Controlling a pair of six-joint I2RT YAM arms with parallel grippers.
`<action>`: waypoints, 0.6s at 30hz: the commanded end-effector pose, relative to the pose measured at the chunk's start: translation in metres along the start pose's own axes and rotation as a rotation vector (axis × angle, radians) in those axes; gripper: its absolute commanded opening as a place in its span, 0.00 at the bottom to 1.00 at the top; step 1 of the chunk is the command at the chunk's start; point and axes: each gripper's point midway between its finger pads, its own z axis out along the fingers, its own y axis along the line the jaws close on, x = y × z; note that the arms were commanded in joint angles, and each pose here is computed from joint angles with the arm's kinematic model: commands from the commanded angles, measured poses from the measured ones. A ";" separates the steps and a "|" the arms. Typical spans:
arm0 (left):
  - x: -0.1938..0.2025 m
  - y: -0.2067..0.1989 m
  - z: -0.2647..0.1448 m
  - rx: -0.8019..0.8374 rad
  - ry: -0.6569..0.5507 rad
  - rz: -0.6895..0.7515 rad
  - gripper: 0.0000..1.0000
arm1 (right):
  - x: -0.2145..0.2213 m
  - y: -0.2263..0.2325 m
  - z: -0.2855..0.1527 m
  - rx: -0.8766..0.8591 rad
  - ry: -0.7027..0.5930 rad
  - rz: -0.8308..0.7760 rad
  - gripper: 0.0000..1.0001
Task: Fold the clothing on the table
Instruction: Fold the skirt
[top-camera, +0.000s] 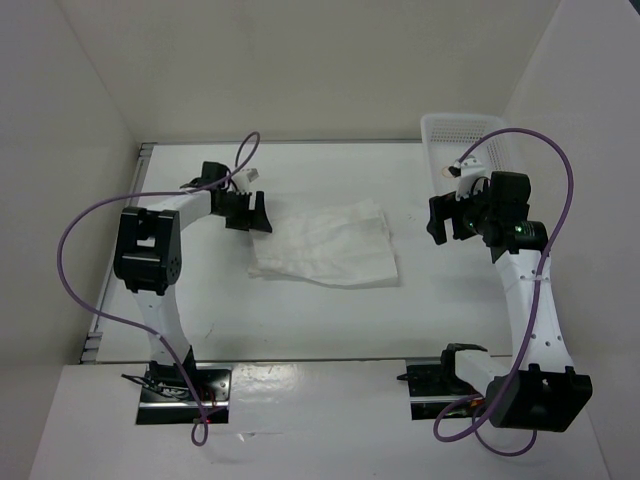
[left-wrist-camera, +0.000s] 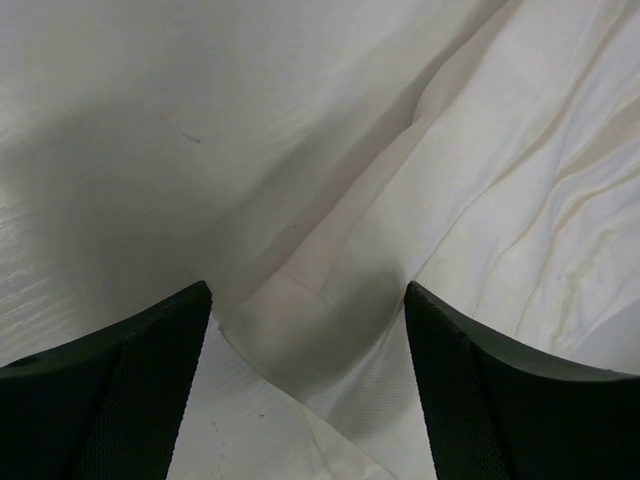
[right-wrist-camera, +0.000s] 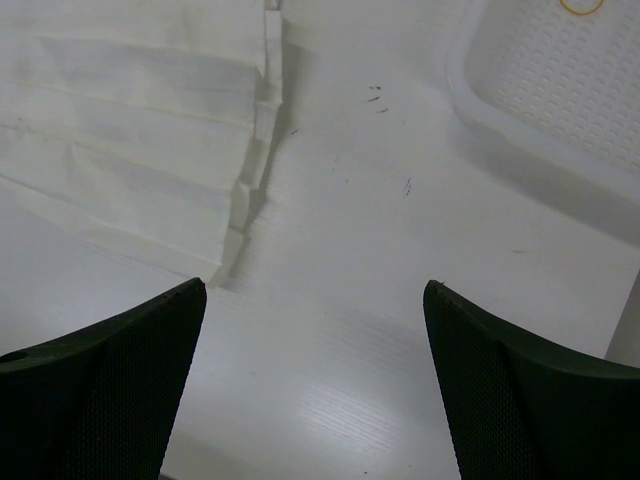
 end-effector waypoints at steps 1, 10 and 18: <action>0.035 0.006 0.015 -0.007 0.106 -0.023 0.83 | -0.004 0.000 -0.007 0.008 -0.022 -0.002 0.93; 0.070 0.003 0.005 0.012 0.202 0.011 0.40 | -0.005 -0.001 -0.005 0.008 -0.022 -0.002 0.94; 0.073 0.001 0.007 0.018 0.198 -0.015 0.00 | 0.007 0.016 0.006 -0.084 0.070 -0.005 0.94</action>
